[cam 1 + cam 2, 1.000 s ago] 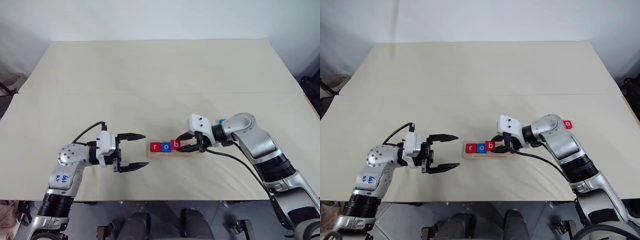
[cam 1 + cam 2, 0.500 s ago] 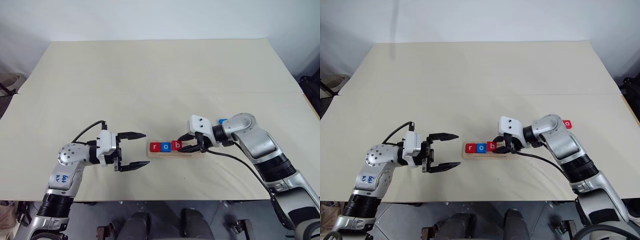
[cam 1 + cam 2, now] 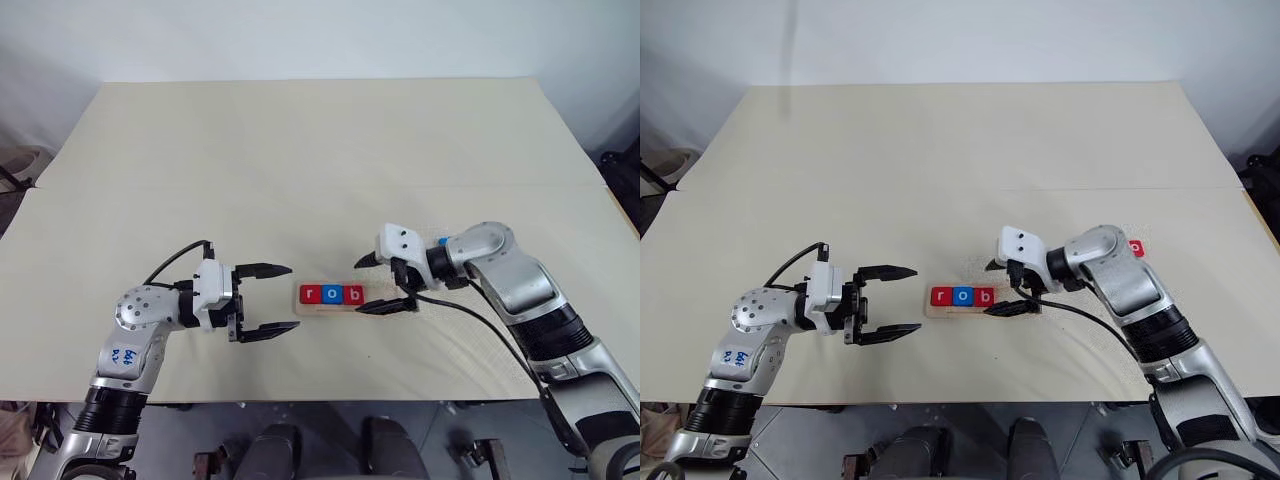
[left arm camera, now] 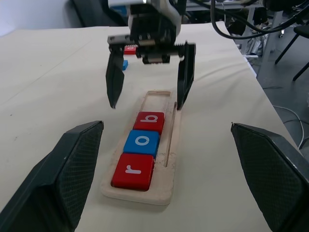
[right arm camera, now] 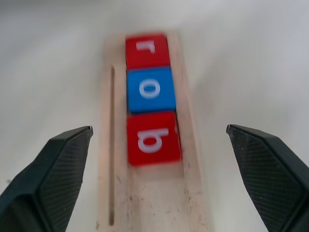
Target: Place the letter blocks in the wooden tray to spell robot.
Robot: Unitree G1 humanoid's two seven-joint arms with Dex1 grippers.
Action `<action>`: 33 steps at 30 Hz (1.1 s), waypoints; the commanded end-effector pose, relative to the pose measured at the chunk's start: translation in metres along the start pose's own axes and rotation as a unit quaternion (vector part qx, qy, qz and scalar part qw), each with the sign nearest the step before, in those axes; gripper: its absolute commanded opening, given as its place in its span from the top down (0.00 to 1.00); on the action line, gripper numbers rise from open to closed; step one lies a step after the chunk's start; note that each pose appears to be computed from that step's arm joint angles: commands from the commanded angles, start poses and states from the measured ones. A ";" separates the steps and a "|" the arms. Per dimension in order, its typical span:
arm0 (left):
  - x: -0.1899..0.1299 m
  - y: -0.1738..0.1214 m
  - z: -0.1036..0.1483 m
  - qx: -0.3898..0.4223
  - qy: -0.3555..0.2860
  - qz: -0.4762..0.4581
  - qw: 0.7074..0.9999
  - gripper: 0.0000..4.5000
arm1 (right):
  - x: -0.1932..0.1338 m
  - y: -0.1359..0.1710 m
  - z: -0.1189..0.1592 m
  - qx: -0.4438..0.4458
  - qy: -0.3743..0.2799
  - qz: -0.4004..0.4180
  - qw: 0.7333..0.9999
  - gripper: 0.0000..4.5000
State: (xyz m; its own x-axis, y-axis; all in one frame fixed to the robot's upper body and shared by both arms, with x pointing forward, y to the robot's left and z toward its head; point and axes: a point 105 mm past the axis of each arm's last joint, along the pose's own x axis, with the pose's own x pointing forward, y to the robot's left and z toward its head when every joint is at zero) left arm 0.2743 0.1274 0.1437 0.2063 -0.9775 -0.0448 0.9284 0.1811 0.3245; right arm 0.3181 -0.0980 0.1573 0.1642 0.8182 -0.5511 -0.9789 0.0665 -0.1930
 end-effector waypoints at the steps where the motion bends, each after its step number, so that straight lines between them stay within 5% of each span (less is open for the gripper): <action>1: -0.001 0.003 0.005 0.014 -0.004 0.002 1.000 0.00 | -0.027 0.002 0.006 -0.021 -0.016 -0.015 1.000 0.01; 9: 0.006 0.005 0.002 0.009 -0.011 -0.006 1.000 0.00 | -0.088 0.000 -0.047 0.015 -0.021 -0.175 0.984 0.01; 13: 0.009 0.006 0.000 0.004 -0.013 -0.010 1.000 0.00 | -0.124 -0.003 -0.048 0.044 -0.100 -0.303 0.947 0.01; 15: 0.010 0.009 -0.002 -0.005 -0.015 -0.008 1.000 0.00 | -0.135 0.011 -0.066 0.061 -0.081 -0.333 0.937 0.01; 27: 0.015 0.031 -0.006 -0.017 -0.019 0.009 1.000 0.00 | -0.170 0.084 -0.124 0.129 -0.096 -0.503 0.849 0.01; 33: 0.016 0.031 -0.003 -0.016 -0.024 -0.008 1.000 0.00 | -0.169 0.095 -0.131 0.144 -0.105 -0.526 0.832 0.01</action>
State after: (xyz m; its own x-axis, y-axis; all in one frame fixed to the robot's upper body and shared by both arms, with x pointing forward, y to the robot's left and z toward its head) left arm 0.3069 0.1177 0.1448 0.1877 -0.9821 -0.0150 0.9445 0.1763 0.2773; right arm 0.2152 -0.3045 0.1101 0.9470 0.3049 -0.1008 -0.3203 0.9197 -0.2271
